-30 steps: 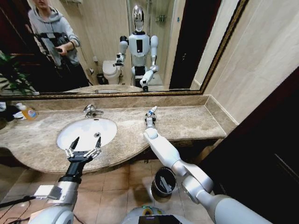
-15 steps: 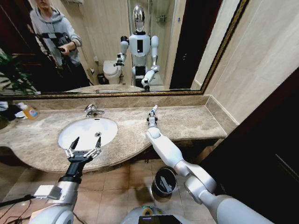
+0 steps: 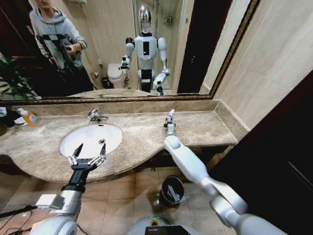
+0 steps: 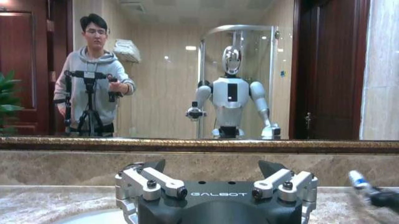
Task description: Pick up the trash from the sink and place it in the trash bin.
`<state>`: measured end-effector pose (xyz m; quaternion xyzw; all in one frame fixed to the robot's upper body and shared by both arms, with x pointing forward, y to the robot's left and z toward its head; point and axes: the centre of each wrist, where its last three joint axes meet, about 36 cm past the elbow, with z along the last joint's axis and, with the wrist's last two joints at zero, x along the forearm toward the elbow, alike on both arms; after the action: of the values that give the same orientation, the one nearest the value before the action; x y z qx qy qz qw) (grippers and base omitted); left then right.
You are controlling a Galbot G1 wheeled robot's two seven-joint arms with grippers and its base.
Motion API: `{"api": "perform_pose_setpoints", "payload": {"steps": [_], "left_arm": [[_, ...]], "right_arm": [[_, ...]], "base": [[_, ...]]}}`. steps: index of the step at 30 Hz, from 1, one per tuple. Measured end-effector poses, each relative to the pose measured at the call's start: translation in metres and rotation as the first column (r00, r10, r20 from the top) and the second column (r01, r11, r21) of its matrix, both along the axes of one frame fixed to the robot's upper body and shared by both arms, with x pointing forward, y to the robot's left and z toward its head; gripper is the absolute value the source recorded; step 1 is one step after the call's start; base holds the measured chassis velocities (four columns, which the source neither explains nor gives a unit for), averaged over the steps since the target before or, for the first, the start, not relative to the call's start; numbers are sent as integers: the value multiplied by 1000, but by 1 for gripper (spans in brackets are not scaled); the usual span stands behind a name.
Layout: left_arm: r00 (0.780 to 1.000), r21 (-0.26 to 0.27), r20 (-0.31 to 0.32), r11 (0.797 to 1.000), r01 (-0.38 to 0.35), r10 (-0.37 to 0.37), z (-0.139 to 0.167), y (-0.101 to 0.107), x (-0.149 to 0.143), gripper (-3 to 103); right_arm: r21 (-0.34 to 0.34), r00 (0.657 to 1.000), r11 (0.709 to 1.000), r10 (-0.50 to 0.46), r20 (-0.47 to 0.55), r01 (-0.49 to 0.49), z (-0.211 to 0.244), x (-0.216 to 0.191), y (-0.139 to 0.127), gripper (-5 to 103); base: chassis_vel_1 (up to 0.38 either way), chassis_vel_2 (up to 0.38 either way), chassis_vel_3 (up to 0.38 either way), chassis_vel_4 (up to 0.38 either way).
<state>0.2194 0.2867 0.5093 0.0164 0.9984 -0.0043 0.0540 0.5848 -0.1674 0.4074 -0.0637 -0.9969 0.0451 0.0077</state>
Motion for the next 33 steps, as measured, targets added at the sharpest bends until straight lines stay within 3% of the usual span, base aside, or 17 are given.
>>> {"api": "perform_pose_setpoints", "payload": {"steps": [1,5,9,14,16,23,33], "left_arm": [[1000,0,0,1000,0,0,0,0,0,100],[1000,0,0,1000,0,0,0,0,0,100],[1000,0,0,1000,0,0,0,0,0,100],[1000,0,0,1000,0,0,0,0,0,100],[1000,0,0,1000,0,0,0,0,0,100],[1000,0,0,1000,0,0,0,0,0,100],[1000,0,0,1000,0,0,0,0,0,100]], "right_arm": [[0,1000,1000,0,0,0,0,0,0,27],[-31,996,999,32,87,-29,6,-39,-61,27],[-50,991,997,58,123,-53,5,-82,-91,27],[-53,987,997,66,146,-59,8,-117,-107,27],[-79,977,995,79,197,-64,2,-139,-125,27],[-139,974,989,75,212,-46,-28,-199,-163,27],[-175,950,961,246,193,-213,-48,-263,-201,27]], "base": [[0,0,0,0],[0,0,0,0],[0,0,0,0],[0,0,0,0],[0,0,0,0],[0,0,0,0],[0,0,0,0]]}}
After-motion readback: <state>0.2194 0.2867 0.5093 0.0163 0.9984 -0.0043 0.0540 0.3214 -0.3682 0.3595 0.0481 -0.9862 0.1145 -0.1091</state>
